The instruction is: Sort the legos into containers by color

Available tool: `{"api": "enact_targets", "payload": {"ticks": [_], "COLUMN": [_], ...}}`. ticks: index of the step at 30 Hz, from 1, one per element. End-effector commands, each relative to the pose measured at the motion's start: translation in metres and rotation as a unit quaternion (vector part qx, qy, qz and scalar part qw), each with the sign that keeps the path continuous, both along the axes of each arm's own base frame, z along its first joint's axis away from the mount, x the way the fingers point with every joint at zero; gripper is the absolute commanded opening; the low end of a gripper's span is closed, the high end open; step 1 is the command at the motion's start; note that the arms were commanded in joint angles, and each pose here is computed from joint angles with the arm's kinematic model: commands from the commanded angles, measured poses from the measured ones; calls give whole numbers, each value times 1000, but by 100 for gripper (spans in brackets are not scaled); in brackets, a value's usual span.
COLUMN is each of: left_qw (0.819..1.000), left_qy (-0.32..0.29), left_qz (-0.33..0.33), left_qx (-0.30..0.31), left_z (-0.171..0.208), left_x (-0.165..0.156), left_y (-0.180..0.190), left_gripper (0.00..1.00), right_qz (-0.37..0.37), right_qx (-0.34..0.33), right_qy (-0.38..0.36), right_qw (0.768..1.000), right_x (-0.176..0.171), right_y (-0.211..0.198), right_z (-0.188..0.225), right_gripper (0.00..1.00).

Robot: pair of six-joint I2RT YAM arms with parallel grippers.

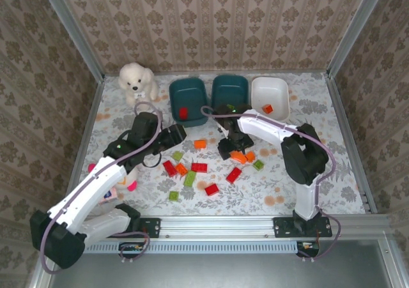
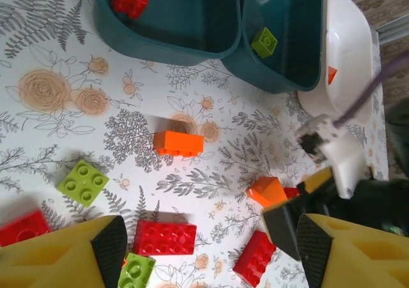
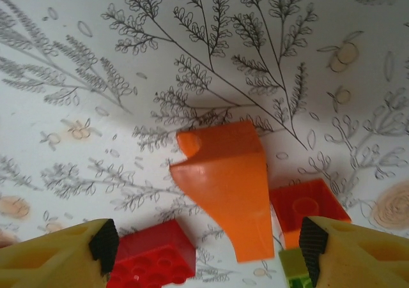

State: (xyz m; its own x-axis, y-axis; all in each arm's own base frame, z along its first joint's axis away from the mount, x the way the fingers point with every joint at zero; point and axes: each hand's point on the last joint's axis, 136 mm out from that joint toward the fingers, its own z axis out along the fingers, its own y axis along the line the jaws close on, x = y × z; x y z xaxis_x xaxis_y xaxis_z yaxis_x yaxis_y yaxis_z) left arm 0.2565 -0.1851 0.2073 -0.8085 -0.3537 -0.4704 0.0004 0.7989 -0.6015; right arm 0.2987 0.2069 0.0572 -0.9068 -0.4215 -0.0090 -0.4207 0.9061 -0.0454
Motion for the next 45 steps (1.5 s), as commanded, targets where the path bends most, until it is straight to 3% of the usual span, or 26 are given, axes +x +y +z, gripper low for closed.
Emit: {"api": "enact_targets", "payload": {"ticks": [1, 7, 19, 23, 28, 33, 37, 45], "left_qw": [1000, 999, 1000, 1000, 1000, 998, 995, 986], "left_qy": [16, 17, 19, 20, 24, 22, 15, 2], "left_qz": [25, 26, 23, 16, -8, -54, -98, -157], "left_qx": [9, 4, 3, 5, 13, 23, 34, 49], "left_z": [-8, -5, -4, -6, -12, -14, -10, 1], "left_x": [-9, -9, -7, -6, -6, -6, -3, 9], "left_y": [15, 14, 11, 7, -4, -30, -59, -99], "left_gripper": [74, 74, 73, 73, 72, 72, 72, 72], "right_qz": [21, 48, 49, 47, 25, -44, -137, -336], "right_qx": [-36, -67, -59, -39, -16, 14, 21, -5], "right_qy": [14, -9, 7, -15, -63, -137, -192, -232], "right_qw": [999, 997, 997, 998, 998, 989, 972, 913], "right_x": [0, 12, 5, 11, 23, 42, 69, 129], "right_y": [-6, -11, -4, 4, 5, -19, -67, -178], "right_z": [-11, -19, -37, -23, 18, 82, 116, 109], "right_gripper": [77, 72, 42, 31, 27, 25, 23, 22]}}
